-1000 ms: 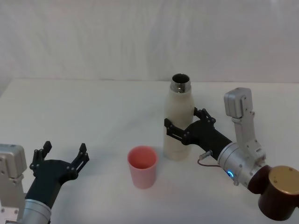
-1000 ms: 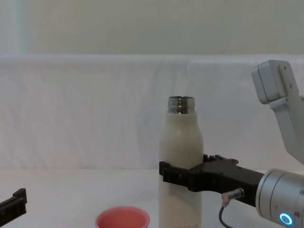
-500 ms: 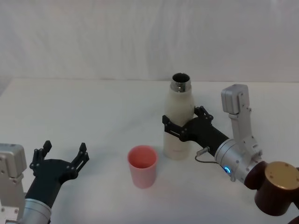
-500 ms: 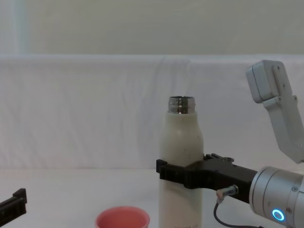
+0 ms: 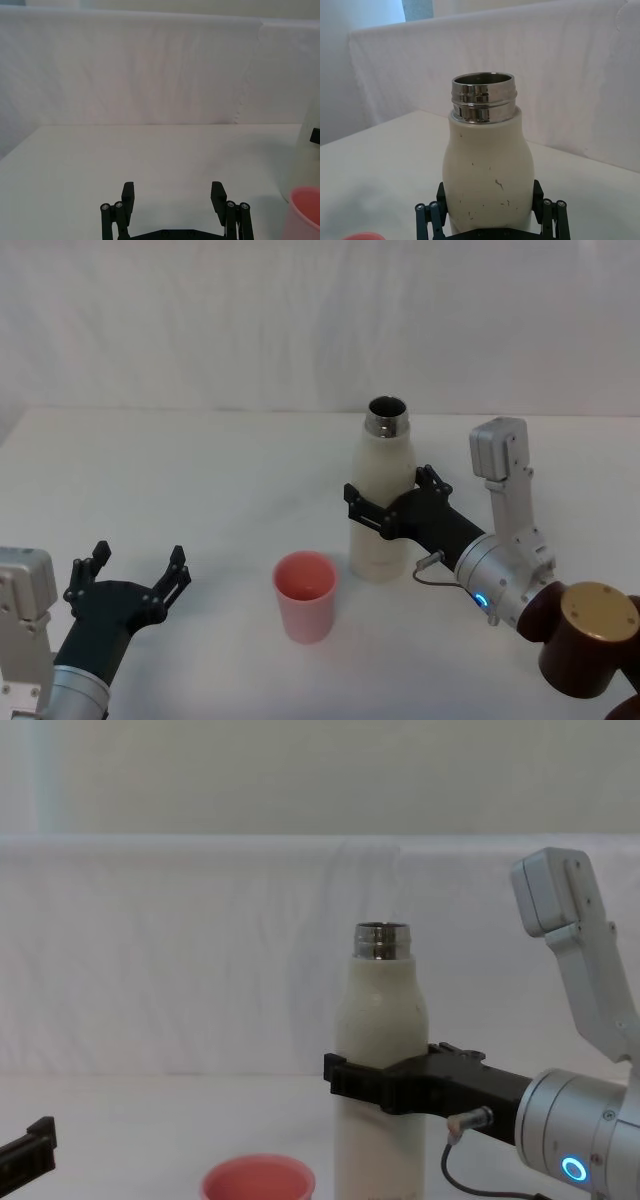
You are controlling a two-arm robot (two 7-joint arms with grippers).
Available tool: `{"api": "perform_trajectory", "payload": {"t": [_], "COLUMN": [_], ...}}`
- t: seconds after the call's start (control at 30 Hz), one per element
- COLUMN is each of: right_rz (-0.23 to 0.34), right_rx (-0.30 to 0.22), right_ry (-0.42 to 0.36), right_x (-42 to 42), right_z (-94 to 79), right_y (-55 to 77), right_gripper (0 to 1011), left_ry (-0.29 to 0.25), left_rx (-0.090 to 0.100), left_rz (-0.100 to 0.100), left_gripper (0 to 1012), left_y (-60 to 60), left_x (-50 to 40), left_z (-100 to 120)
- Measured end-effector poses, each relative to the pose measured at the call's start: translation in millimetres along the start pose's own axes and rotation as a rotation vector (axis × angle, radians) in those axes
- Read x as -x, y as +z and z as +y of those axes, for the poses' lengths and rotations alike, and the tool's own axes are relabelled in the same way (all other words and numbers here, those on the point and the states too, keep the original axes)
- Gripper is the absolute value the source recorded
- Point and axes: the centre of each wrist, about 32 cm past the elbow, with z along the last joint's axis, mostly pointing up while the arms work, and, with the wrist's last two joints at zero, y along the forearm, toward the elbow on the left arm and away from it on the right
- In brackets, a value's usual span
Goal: Grasp the thermos with one hand and pour water into the cup lid.
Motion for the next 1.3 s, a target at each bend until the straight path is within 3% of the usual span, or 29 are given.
{"api": "perform_trajectory", "payload": {"t": [1.17,1.3], "right_rz": [0.026,0.025], "right_rx": [0.02,0.019], "right_ry": [0.005,0.004], "right_x": [-0.6,-0.7], "right_z": [5.6,5.5], "right_y": [0.3,0.2], "right_gripper": [1001,962], "left_ry": [0.0,0.0], "left_rx": [0.0,0.0], "left_rz": [0.0,0.0], "left_gripper": [1001,1001], "left_y": [0.0,0.0], "left_x": [0.0,0.0], "left_z": [0.0,0.0]}}
